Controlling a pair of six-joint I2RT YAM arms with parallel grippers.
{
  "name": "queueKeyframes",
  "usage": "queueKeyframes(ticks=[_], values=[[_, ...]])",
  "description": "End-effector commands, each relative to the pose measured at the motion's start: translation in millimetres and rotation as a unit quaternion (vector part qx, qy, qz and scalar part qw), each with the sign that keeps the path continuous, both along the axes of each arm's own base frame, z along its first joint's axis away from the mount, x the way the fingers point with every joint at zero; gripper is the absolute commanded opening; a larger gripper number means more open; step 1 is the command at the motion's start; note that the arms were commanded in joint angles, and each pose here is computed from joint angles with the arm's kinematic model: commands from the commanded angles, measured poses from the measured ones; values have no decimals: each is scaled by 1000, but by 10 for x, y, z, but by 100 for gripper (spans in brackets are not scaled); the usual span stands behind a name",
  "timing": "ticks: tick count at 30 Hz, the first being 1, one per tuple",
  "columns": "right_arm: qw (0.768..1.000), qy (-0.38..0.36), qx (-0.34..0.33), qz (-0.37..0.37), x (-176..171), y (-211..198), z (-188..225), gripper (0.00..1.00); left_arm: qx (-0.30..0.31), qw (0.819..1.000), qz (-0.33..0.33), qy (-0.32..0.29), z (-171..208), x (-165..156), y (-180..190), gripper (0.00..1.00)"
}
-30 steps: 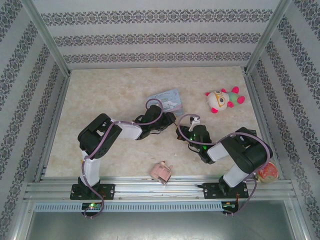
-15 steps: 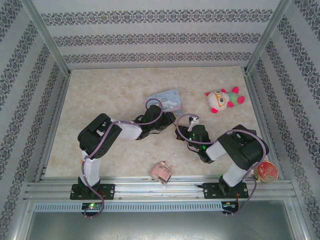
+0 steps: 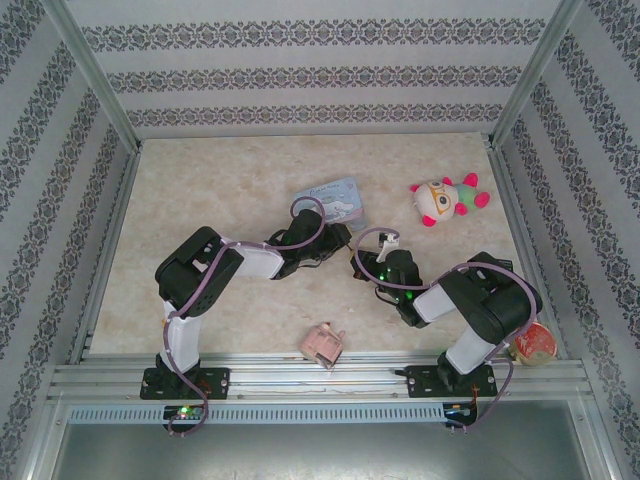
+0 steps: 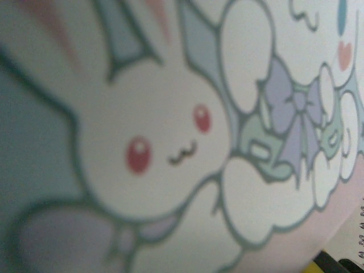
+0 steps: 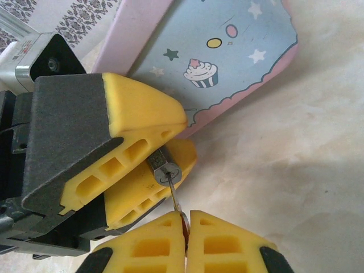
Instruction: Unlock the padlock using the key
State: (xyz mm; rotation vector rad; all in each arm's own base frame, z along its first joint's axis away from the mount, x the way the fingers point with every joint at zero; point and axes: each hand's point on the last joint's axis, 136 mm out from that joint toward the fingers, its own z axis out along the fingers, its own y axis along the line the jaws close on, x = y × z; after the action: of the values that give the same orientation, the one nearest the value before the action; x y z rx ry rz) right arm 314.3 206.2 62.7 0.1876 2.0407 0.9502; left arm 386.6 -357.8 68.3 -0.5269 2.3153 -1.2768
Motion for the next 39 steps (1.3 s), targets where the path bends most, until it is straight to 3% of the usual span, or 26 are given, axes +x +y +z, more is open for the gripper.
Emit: queueKeyframes(ticks=[1, 13, 26, 39], values=[[999, -42, 17, -2, 97, 54, 217, 0, -27, 1000, -6, -3, 89, 19, -57, 20], [999, -35, 19, 3, 164, 120, 159, 0, -31, 999, -15, 9, 62, -25, -74, 20], [995, -60, 23, 70, 123, 278, 191, 0, -63, 996, -42, 42, 110, -132, -183, 20], [996, -35, 54, 68, 116, 188, 72, 0, -63, 994, -54, 74, 83, -310, -127, 20]])
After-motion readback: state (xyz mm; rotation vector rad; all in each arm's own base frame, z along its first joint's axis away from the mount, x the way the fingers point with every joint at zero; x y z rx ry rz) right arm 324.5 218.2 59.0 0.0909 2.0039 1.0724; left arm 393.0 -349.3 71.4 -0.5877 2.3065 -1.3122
